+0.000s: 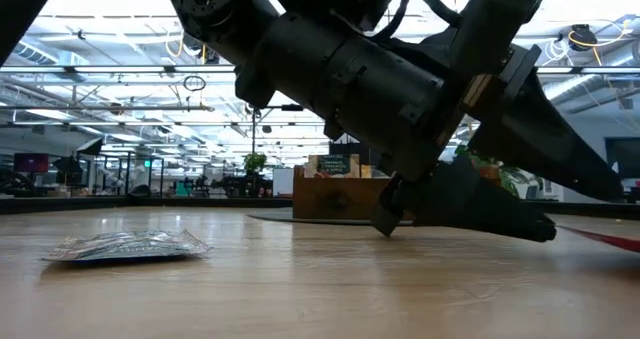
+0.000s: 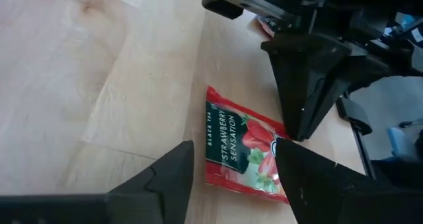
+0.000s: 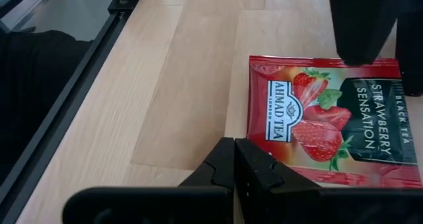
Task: Pick & Place Tea
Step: Put the red tea bag into the right section of the wooden organiser
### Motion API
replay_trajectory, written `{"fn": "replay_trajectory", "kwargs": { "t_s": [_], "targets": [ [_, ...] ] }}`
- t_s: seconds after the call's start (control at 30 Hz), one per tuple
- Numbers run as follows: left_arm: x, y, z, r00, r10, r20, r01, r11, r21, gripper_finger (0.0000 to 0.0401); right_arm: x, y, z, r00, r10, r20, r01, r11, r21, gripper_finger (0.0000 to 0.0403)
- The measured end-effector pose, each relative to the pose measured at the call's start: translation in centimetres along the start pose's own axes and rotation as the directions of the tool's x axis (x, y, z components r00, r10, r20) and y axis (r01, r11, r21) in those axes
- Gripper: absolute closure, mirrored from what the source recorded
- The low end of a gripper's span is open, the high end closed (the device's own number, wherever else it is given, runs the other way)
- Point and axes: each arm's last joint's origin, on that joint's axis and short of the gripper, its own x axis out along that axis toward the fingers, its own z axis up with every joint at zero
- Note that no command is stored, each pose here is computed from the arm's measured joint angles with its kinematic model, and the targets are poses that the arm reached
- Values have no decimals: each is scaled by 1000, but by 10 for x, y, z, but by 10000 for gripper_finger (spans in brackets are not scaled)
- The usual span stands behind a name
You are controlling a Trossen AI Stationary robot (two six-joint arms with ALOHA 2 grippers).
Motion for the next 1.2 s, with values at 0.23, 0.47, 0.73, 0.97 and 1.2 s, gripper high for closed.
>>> {"fn": "replay_trajectory", "kwargs": {
  "t_s": [0.23,0.47,0.73,0.97,1.2],
  "targets": [
    [1,-9,-9,997,-52,-58,53,998,20,200,2,-4,1,1000,-25,1,25,1000,11,403],
    [1,-11,-14,996,-48,-81,50,998,24,230,2,-6,0,998,-63,11,62,998,21,403],
    [2,-13,-11,997,-64,-33,65,997,29,270,2,-6,1,997,-69,16,69,997,23,403],
    [2,-15,-7,995,-94,33,90,989,117,337,2,-6,1,997,-74,21,73,997,23,403],
    [2,-19,-3,985,-165,53,141,942,305,390,1,1,9,989,-64,135,71,996,-51,403]
  ]
}}
